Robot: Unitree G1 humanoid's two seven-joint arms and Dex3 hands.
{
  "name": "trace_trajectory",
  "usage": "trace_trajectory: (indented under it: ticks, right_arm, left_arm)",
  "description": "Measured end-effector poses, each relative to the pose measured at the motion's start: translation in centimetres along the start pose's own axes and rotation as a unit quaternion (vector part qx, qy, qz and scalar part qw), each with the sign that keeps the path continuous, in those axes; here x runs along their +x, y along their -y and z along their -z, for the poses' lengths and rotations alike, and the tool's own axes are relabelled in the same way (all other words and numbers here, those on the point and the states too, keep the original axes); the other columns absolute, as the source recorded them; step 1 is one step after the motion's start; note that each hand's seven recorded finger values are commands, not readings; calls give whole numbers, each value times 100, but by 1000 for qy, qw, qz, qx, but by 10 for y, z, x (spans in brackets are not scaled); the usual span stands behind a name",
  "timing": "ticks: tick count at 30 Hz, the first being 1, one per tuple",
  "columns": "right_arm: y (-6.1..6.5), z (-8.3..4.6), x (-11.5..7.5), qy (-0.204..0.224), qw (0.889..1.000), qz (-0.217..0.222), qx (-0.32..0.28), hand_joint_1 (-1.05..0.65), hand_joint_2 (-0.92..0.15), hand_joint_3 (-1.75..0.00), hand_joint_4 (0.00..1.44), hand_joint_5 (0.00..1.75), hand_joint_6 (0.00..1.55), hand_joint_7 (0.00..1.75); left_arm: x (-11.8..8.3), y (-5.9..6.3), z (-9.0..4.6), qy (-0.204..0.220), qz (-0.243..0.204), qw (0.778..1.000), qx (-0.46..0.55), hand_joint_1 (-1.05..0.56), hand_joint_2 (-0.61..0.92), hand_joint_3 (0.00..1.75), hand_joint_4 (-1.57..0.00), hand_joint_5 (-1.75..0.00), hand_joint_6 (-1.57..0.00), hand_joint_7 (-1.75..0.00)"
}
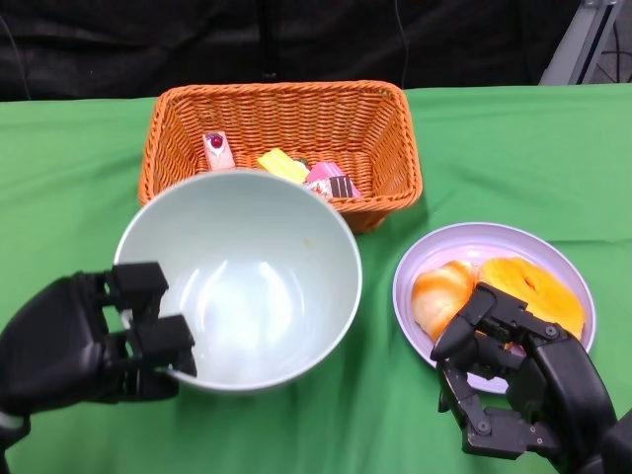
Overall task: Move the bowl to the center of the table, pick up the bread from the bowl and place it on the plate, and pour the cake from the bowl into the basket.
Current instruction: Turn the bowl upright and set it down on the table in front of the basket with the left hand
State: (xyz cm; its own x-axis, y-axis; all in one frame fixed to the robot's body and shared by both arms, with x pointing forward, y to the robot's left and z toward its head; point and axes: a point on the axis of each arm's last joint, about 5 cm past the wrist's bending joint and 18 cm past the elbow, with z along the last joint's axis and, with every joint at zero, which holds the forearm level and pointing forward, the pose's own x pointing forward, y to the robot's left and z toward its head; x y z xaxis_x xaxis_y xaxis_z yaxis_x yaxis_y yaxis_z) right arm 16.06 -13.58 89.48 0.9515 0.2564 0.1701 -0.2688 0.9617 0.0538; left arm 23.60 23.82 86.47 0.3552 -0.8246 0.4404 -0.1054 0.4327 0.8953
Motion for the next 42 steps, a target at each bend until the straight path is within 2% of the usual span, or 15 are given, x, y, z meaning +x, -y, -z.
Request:
trace_trajectory:
  ticks: [5,10,16,23,27,30,31,32,33,35,36,38,39,41,42]
  right_arm:
    - [0,0,0,0,1000,0,0,-8,-52,-113,71,174,59,153]
    - [0,0,0,0,1000,1,0,-8,-52,-112,70,174,58,153]
    - [0,0,0,-1,1000,1,-1,-8,-53,-111,70,174,59,152]
    - [1,0,0,-1,1000,1,-1,-8,-53,-111,71,174,59,153]
    - [1,0,0,-1,1000,0,-1,-9,-53,-111,72,174,59,153]
    - [1,0,0,0,1000,0,-2,-9,-53,-111,72,175,59,154]
    - [1,0,1,0,1000,-1,-2,-9,-53,-111,72,174,58,154]
    - [1,0,1,1,1000,-1,-2,-8,-53,-112,71,174,58,154]
    - [1,-1,1,1,1000,-1,-2,-9,-52,-112,71,174,58,154]
    - [1,-1,1,1,1000,-1,-2,-9,-52,-113,71,174,58,154]
    - [1,-1,1,1,1000,-1,-2,-8,-52,-113,71,174,59,154]
    - [1,-1,1,1,1000,0,-3,-8,-52,-113,71,174,58,154]
    - [1,-1,1,1,1000,0,-3,-8,-52,-113,70,174,58,154]
    - [1,-1,1,1,1000,0,-4,-9,-52,-112,70,175,58,153]
    - [1,-1,1,1,1000,0,-4,-9,-52,-112,70,175,58,153]
  left_arm:
    - [-8,7,-5,0,6,1000,-8,-12,88,15,-74,-175,-71,-136]
    - [-15,12,-10,-2,29,999,-21,-12,83,9,-73,-175,-74,-131]
    - [-20,14,-13,-37,36,998,-28,-11,84,5,-71,-175,-67,-144]
    - [-19,17,-14,-66,58,995,-41,-15,87,2,-70,-173,-75,-121]
    - [-16,17,-14,-79,67,993,-52,-20,91,2,-74,-162,-82,-99]
    - [-14,16,-14,-85,73,992,-53,-21,92,3,-75,-159,-85,-93]
    - [-13,16,-14,-88,75,992,-56,-23,92,7,-75,-139,-85,-76]
    - [-13,15,-14,-96,76,991,-62,-24,92,8,-73,-113,-82,-47]
    - [-11,14,-13,-104,77,989,-67,-24,92,7,-72,-95,-79,-29]
    - [-9,11,-12,-116,84,987,-75,-30,92,5,-70,-58,-69,-9]
    - [-8,10,-11,-121,89,986,-78,-41,92,3,-65,-30,-58,-4]
    - [-7,7,-10,-130,103,982,-94,-60,91,1,-55,-9,-45,-1]
    - [-7,5,-10,-133,116,979,-105,-75,92,3,-42,-4,-35,0]
    - [-7,2,-9,-141,142,971,-129,-95,92,8,-20,-1,-20,0]
    - [-7,-1,-8,-144,153,967,-140,-98,92,9,-16,0,-18,0]
